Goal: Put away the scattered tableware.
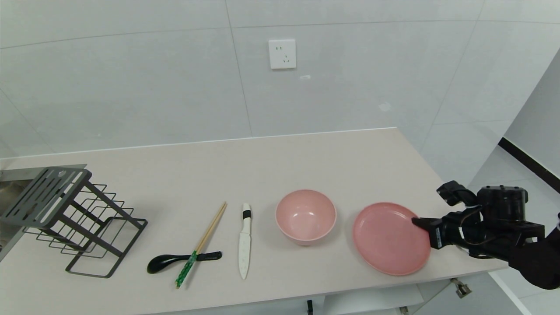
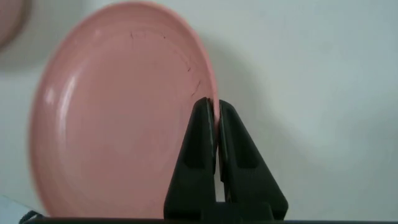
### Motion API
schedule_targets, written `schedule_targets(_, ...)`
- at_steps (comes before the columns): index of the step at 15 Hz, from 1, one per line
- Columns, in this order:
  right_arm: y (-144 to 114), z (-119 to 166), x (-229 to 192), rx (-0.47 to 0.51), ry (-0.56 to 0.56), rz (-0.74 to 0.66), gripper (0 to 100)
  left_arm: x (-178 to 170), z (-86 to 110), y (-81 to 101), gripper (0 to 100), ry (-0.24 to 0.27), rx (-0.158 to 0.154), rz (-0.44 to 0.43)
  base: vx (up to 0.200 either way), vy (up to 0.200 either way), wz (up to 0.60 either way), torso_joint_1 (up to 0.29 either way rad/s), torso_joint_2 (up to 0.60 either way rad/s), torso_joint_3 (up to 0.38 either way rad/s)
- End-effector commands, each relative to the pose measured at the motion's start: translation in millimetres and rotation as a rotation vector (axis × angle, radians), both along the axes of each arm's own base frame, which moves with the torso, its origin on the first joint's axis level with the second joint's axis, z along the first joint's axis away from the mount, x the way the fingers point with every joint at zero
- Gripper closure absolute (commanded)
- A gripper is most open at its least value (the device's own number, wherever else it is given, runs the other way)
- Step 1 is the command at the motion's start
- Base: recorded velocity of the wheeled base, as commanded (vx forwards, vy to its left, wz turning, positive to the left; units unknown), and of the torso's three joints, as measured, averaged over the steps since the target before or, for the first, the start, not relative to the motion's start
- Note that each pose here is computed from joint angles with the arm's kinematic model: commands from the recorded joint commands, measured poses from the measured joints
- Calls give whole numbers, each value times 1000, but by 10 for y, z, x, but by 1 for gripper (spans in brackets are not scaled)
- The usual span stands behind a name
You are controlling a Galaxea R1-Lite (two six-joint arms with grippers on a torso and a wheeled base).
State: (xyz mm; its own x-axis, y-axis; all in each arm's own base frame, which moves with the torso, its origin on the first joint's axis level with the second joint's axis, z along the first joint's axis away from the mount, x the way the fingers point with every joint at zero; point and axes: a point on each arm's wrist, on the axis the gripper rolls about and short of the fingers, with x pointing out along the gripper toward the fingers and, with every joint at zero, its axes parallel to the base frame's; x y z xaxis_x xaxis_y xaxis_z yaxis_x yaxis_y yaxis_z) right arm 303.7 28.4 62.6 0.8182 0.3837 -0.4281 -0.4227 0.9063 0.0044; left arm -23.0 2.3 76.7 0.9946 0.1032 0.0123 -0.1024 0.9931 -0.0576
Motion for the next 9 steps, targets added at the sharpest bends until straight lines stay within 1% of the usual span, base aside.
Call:
schedule_targets(1,-15,480,-145,13,-162,-2,100,0,0,0,0,0,0,1,0,0,0,0,0,0)
schedule_targets(2,-52,717,-244,19,-252,-13,100,0,0,0,0,1,4,1,0,0,0,0,0,0)
schedule_targets(3,-76,820,-305,27,-288,-23,100,1,0,-3,0,1,10,-11,0,0,0,0,0,0)
schedule_targets(4,-93,921,-407,45,-324,-32,100,1,15,-13,0,-12,19,-59,0,0,0,0,0,0)
schedule_targets(6,-199,954,-492,43,-363,-72,100,-5,99,-14,0,-94,45,-58,0,0,0,0,0,0)
schedule_targets(7,-280,987,-505,38,-388,-103,100,-7,116,-16,0,-110,54,-69,0,0,0,0,0,0)
schedule_targets(8,-393,1010,-504,29,-411,-147,100,-8,127,-24,0,-121,60,-102,0,0,0,0,0,0)
schedule_targets(9,-451,1024,-512,24,-431,-169,100,-15,169,-34,0,-163,77,-144,0,0,0,0,0,0)
